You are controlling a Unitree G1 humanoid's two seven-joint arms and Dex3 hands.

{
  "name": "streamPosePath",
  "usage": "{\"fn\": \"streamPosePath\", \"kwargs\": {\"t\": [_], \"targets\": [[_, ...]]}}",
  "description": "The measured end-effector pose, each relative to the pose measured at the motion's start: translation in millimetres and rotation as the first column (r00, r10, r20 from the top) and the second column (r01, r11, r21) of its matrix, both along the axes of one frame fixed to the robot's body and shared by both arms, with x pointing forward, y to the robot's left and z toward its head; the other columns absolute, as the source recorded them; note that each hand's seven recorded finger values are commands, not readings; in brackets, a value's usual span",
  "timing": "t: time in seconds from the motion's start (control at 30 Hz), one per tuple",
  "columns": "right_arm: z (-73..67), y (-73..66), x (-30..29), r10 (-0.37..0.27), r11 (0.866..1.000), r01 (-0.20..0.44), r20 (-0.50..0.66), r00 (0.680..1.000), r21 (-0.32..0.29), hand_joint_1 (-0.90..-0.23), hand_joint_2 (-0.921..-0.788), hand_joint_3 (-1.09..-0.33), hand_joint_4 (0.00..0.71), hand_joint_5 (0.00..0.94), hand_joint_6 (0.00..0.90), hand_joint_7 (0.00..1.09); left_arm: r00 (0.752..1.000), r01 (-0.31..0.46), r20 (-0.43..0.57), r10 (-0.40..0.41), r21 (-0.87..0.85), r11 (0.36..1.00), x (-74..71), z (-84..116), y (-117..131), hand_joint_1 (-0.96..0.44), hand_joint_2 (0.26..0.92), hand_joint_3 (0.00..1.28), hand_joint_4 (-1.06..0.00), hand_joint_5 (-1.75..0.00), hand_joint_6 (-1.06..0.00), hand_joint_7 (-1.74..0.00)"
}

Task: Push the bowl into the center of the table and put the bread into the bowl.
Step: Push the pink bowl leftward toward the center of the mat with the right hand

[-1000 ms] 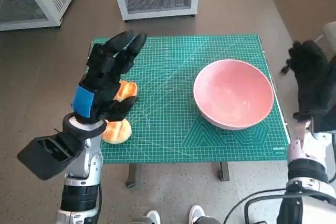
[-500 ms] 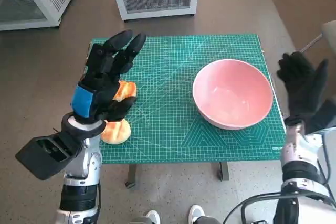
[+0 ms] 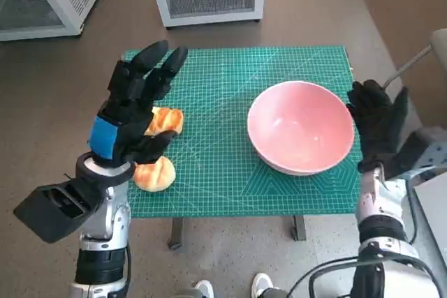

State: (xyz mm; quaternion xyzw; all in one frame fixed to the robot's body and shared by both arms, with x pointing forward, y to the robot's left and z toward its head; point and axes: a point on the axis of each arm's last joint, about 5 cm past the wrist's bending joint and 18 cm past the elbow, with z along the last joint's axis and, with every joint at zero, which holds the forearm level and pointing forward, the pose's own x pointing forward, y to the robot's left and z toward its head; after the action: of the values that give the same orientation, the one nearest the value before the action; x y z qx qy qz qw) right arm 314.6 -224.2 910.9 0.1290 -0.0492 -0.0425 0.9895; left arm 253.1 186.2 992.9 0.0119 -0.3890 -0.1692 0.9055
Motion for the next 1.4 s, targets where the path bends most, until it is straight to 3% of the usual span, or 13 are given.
{"fn": "streamPosePath", "kwargs": {"t": [0.47,0.83,1.4], "targets": [[1.3,38.9,10.5,0.095,0.993,-0.094,-0.019,0.995,0.073,-0.433,-0.921,-0.638,0.359,0.011,0.168,0.48,0.999,-0.049,-0.02,0.049,0.014,0.999,-13.2,-3,11,-0.68,0.921,0.32,-0.3,0.0,-0.15,-0.38],[9.0,61.3,17.2,0.165,0.984,-0.165,0.004,0.986,0.07,-0.436,-0.921,-0.66,0.324,0.0,0.134,0.49,0.995,-0.103,-0.018,0.103,0.02,0.995,-23.3,-3,17,-0.68,0.921,0.31,-0.3,0.0,-0.17,-0.34],[20.5,84.6,24.7,0.238,0.967,-0.238,0.02,0.971,0.087,-0.44,-0.921,-0.633,0.346,0.009,0.177,0.51,0.985,-0.168,-0.026,0.169,0.043,0.985,-31.1,-7,21,-0.7,0.921,0.35,-0.3,0.0,-0.2,-0.26]]}}
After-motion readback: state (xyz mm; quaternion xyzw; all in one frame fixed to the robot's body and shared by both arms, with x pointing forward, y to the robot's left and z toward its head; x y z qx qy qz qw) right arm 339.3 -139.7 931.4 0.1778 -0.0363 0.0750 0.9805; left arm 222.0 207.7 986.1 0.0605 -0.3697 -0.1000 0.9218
